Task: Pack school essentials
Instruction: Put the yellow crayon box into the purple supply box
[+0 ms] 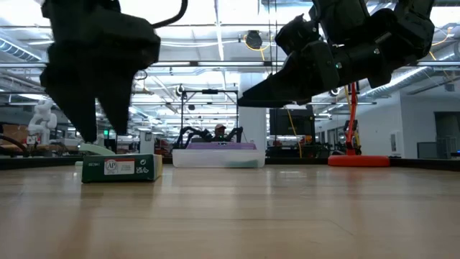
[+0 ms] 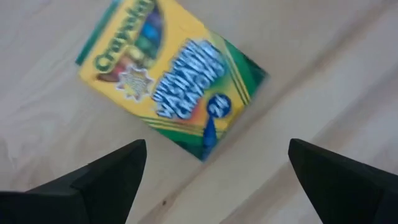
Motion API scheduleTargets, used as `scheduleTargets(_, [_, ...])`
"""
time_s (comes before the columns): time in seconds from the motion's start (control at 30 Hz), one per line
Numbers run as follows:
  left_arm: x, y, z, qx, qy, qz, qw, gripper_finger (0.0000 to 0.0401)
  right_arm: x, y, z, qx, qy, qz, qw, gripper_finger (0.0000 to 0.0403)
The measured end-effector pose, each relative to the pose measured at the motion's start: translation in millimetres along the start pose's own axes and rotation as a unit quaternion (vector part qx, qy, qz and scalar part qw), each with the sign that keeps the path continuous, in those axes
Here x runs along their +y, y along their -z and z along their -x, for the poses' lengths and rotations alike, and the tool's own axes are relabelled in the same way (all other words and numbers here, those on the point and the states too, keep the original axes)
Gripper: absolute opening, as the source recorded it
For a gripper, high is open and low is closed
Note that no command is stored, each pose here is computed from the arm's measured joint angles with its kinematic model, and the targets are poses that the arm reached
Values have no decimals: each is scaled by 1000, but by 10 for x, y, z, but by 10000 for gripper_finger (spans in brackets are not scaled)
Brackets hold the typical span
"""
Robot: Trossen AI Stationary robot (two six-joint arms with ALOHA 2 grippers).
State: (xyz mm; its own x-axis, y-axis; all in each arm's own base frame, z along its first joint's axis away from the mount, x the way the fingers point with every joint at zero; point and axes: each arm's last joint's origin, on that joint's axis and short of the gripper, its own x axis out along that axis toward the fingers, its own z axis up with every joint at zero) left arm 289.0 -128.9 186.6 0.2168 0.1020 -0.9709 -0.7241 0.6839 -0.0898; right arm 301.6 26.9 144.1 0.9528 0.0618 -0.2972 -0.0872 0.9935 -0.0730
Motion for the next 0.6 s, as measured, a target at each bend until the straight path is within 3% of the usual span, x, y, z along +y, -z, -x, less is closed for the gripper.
scheduleTargets(0.1, [0,-27,-5,-1,4,43,999,400,0,-3,0,-2,0,2,1000,318])
scheduleTargets(0.23, [-29,7,3,-1,14,56,998,400,0,-3,0,-2,0,5,1000,318])
scheduleTargets(0.4, [32,38,4,7,-20,97,995,400,0,-3,0,-2,0,11,1000,318])
scheduleTargets(0.6, [-10,99,-18,-4,-17,60,998,400,0,-4,0,-2,0,8,1000,318])
